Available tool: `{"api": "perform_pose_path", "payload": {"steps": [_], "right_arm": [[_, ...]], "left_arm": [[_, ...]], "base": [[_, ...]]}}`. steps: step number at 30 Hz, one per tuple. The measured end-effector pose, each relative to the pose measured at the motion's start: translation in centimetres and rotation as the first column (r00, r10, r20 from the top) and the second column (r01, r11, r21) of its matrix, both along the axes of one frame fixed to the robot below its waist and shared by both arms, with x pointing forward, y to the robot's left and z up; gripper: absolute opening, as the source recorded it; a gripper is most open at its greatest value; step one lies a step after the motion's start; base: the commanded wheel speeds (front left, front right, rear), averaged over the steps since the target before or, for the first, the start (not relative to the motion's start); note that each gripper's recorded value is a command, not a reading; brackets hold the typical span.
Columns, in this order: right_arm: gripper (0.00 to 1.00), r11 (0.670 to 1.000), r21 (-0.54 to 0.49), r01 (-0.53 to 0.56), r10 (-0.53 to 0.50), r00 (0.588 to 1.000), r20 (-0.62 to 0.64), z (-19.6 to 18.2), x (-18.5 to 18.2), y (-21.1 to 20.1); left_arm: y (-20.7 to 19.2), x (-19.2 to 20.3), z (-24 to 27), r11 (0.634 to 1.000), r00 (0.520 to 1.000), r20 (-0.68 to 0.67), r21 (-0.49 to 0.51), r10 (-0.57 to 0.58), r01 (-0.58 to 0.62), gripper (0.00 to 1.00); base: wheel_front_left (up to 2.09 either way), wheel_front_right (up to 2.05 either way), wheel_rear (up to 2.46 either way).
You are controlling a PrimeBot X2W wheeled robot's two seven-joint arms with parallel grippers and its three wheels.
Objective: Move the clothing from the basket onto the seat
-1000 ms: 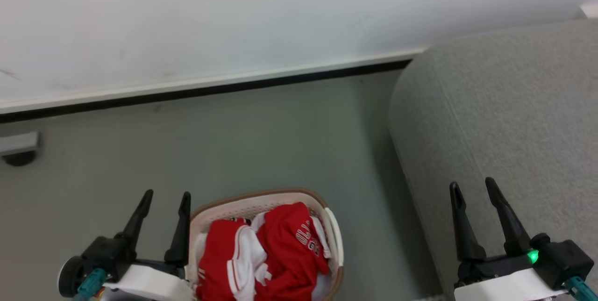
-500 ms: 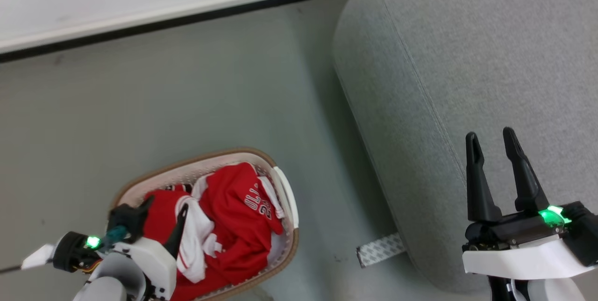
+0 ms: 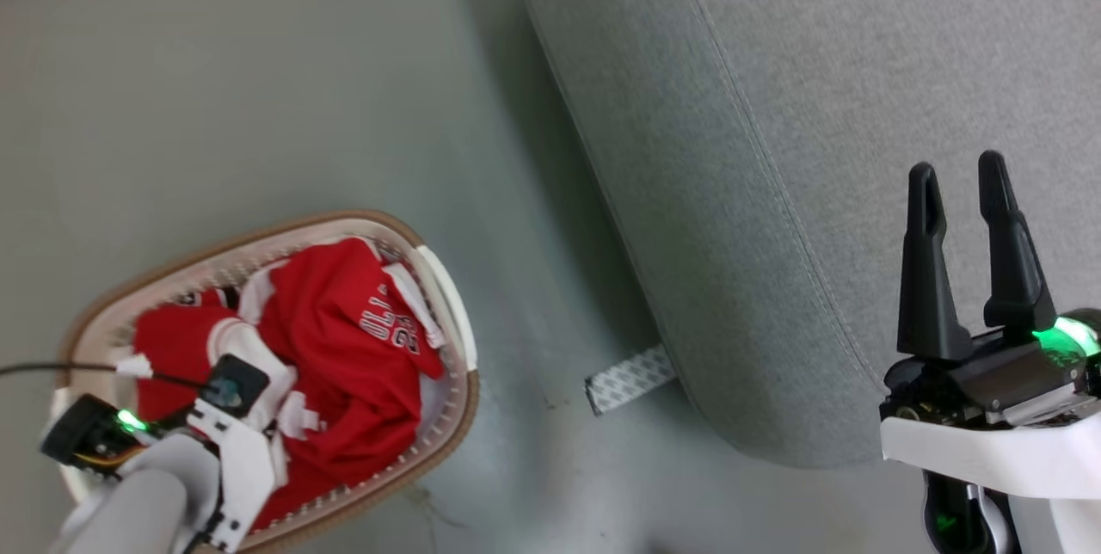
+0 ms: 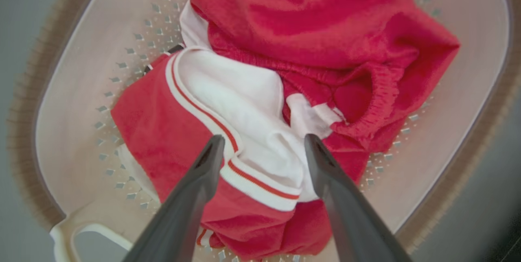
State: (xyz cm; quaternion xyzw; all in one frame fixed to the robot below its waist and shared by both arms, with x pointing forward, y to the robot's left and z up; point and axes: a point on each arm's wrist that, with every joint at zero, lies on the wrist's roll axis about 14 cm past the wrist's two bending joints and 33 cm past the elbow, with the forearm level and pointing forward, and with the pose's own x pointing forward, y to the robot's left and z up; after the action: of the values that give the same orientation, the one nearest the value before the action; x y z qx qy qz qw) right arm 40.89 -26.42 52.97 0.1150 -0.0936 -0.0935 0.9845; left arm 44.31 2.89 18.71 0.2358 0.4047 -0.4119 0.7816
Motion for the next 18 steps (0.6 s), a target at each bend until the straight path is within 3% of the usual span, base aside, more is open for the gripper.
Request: {"api": "perform_pose_path", "payload": {"steps": [8,17,18], "right_arm": [[1.00,0.999,-0.034,0.030,-0.031,0.999,-0.031,-0.7,0.3,-1.0],[1.00,0.999,-0.045,0.028,-0.030,0.998,-0.059,-1.8,1.0,-1.0],[1.00,0.999,-0.045,0.027,-0.030,0.998,-0.060,-1.9,1.1,-1.0]], "left_arm": [[0.1,-0.9,-4.8,0.976,0.985,-0.107,0.157,-0.138,0.154,1.00],[1.9,-2.6,-7.6,0.922,0.957,-0.220,0.296,-0.188,0.249,1.00],[2.0,-2.7,-7.7,0.920,0.956,-0.228,0.301,-0.185,0.250,0.95]], "base": [[0.00,0.00,0.00],[0.00,0.00,0.00],[0.00,0.00,0.00]]}}
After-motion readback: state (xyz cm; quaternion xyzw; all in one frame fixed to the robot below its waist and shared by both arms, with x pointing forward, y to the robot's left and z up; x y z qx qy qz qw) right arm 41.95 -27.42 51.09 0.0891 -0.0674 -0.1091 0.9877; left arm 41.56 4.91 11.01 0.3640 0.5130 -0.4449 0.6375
